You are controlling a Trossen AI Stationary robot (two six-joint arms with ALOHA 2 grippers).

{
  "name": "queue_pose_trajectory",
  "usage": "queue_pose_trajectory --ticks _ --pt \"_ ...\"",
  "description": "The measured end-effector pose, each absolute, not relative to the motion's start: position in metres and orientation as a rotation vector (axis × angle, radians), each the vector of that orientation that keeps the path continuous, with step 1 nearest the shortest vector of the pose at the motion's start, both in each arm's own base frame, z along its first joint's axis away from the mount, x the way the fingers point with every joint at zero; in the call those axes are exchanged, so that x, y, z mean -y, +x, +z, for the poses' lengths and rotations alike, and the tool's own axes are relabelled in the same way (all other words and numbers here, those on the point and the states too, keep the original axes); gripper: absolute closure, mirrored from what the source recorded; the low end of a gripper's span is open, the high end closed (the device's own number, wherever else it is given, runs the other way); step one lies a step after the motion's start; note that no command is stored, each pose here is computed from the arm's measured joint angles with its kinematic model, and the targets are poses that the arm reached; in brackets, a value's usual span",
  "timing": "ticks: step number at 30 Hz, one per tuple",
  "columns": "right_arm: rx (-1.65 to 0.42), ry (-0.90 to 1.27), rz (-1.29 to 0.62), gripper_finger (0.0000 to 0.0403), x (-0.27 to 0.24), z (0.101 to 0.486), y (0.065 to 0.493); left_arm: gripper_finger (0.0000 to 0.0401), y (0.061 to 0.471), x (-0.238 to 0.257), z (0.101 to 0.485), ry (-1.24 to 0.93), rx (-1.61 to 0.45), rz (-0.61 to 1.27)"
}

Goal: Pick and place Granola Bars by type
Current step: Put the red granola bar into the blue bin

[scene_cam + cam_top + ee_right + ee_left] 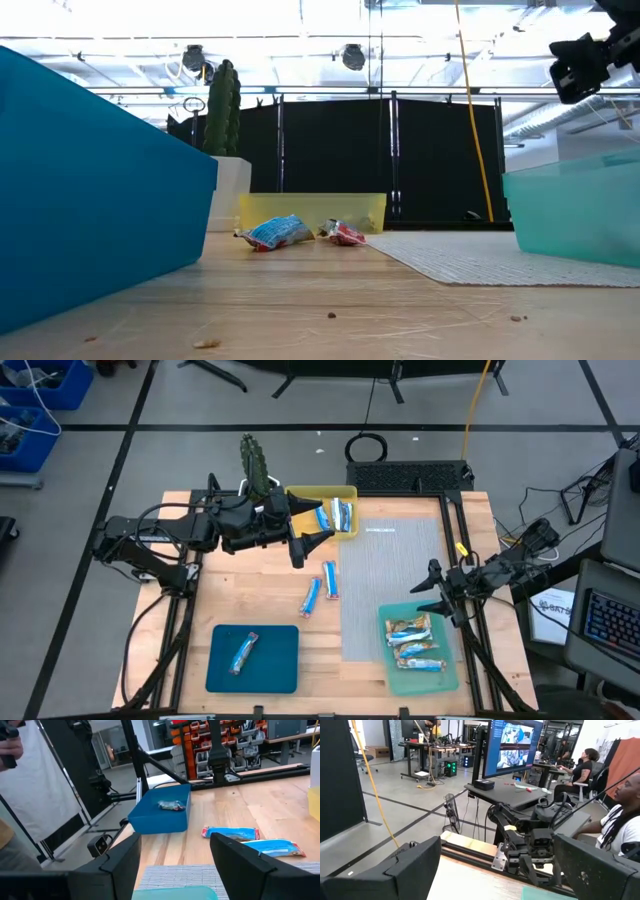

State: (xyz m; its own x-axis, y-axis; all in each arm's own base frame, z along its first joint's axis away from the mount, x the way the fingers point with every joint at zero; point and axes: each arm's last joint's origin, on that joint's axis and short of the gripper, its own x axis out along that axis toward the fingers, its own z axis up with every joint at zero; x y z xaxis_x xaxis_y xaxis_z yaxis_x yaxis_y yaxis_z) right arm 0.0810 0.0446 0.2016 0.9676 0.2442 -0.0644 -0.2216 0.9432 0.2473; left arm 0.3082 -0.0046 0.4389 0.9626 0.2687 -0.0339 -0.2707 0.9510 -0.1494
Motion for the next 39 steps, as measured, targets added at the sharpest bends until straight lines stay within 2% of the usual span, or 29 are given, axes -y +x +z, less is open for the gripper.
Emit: queue_pose_trajectory --ticks 14,22,32,39 --pt "-0.074 0.256 0.238 0.0176 -0.042 0.187 0.077 0.0013 0.308 0.005 0.439 -0.160 -0.011 0.274" --pt "-0.091 0.289 0.097 0.0170 -0.038 0.184 0.078 0.0013 0.308 0.005 0.439 -0.161 -0.007 0.274" --pt "-0.099 0.252 0.218 0.0174 -0.043 0.175 0.080 0.0013 0.308 0.005 0.439 -0.163 -0.007 0.274" --pt "-0.010 0.254 0.264 0.0172 -0.047 0.171 0.083 0.0013 0.308 0.005 0.441 -0.185 0.010 0.273"
